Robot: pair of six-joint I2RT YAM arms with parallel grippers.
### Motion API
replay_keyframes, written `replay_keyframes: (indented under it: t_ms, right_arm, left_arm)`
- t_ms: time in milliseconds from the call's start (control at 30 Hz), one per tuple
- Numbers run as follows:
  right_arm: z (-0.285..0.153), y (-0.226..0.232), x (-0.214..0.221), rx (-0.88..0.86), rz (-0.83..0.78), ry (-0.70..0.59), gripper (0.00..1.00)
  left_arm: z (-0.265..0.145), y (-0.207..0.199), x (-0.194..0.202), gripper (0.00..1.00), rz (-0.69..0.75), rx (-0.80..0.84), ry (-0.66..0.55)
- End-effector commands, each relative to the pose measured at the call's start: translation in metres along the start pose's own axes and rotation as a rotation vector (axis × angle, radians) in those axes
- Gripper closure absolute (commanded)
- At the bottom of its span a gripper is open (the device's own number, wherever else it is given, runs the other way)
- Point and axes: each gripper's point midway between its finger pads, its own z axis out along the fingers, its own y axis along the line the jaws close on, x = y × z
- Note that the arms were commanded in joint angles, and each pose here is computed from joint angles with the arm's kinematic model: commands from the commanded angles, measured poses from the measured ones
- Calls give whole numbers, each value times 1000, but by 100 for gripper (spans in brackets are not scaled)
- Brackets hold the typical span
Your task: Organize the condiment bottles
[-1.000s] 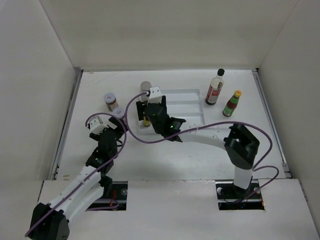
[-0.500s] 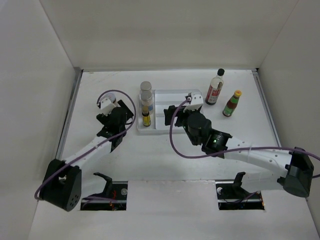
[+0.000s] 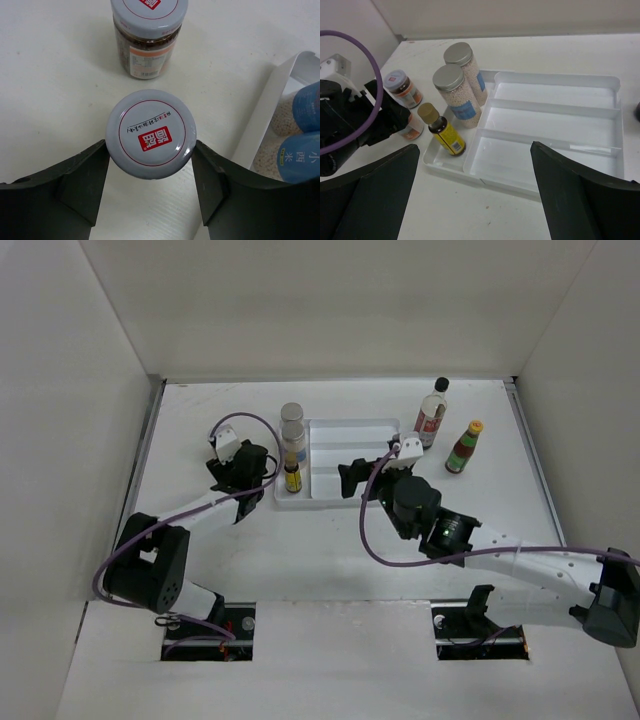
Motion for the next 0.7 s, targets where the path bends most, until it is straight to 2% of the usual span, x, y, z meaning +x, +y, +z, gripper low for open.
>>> replay_keyframes:
  t_ms: [0,67,267,333,400,667]
  right_arm:
    - [-1,2,-14,-16,49,-49,0]
    - [-1,2,-14,-15,48,-48,0]
    - [0,0,-13,-11,44,-43,0]
    - [0,0,-12,-10,43,-42,0]
    - [1,-2,-11,-6,41,-41,0]
    - [-4,-11,-20,1,60,-67,0]
  left_arm:
    - [1,-17,-38,41,-64,9,-105]
    - [2,-18,-38,40,-47,-1,-113]
    - [8,-10,-31,22,-44,-22,-111]
    - [9,-10,-35,21,-53,-24,-118]
    - [12,-13,-37,25,-56,-20,-120]
    - [10,-5,-43,60,-82,-22,-140]
